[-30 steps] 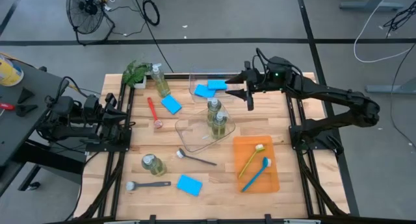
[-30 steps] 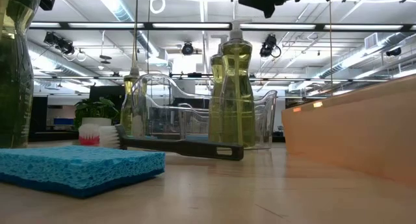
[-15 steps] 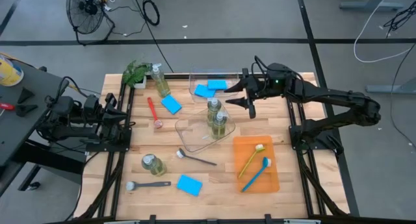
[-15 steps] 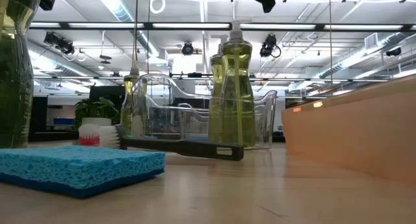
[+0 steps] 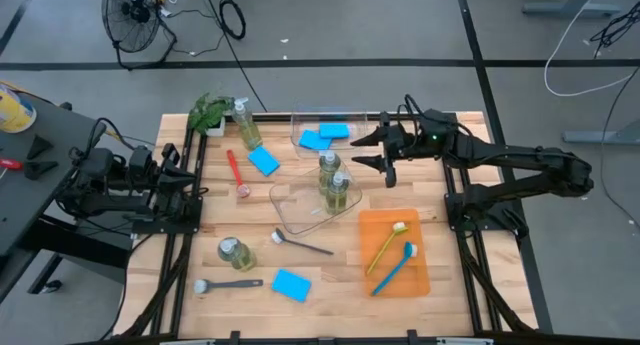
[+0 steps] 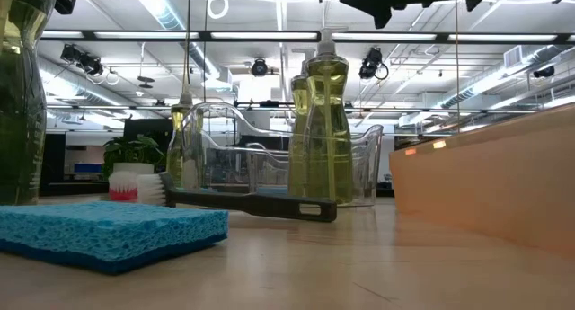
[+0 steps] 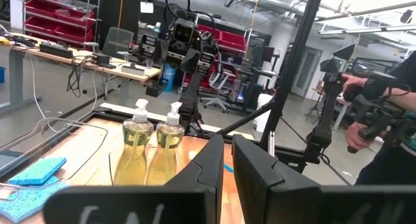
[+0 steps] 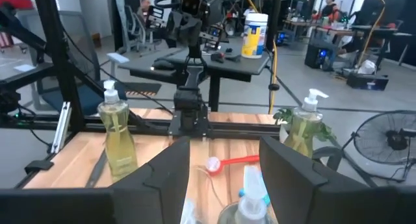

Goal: Pick & Place Kitchen Sink Supplies
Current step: Put the green dish soap into the bottom transparent bin

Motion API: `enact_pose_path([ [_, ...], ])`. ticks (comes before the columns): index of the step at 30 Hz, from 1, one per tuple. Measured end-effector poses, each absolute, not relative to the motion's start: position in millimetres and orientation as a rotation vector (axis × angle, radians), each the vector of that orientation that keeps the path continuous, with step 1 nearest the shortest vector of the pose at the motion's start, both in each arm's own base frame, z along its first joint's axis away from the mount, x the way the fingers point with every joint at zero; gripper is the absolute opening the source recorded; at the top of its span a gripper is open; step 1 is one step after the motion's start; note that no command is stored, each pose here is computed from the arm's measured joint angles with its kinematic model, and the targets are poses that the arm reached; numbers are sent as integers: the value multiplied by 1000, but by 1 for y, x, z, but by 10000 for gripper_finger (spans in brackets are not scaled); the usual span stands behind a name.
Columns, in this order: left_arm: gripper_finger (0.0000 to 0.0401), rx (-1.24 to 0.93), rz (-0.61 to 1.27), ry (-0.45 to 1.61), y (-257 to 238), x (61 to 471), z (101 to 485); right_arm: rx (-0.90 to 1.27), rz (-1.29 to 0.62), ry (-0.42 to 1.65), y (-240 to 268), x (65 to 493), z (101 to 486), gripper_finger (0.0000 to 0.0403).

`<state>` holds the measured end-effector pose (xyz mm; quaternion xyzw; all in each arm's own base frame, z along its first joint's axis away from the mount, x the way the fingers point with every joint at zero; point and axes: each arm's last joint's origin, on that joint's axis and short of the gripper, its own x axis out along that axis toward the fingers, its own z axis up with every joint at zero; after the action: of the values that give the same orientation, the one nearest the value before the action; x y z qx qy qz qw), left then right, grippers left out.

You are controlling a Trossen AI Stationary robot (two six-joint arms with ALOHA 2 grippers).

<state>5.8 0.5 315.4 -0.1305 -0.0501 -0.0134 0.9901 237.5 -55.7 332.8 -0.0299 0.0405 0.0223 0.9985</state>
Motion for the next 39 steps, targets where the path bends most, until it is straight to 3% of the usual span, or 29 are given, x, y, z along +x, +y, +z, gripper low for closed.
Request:
enact_pose_path([
  [22,37,-262,-27,-100,1,6,315,31,74,157,-29,183,266,185],
  [39,37,-262,-27,-101,0,6,315,-55,35,181,-7,152,236,185],
])
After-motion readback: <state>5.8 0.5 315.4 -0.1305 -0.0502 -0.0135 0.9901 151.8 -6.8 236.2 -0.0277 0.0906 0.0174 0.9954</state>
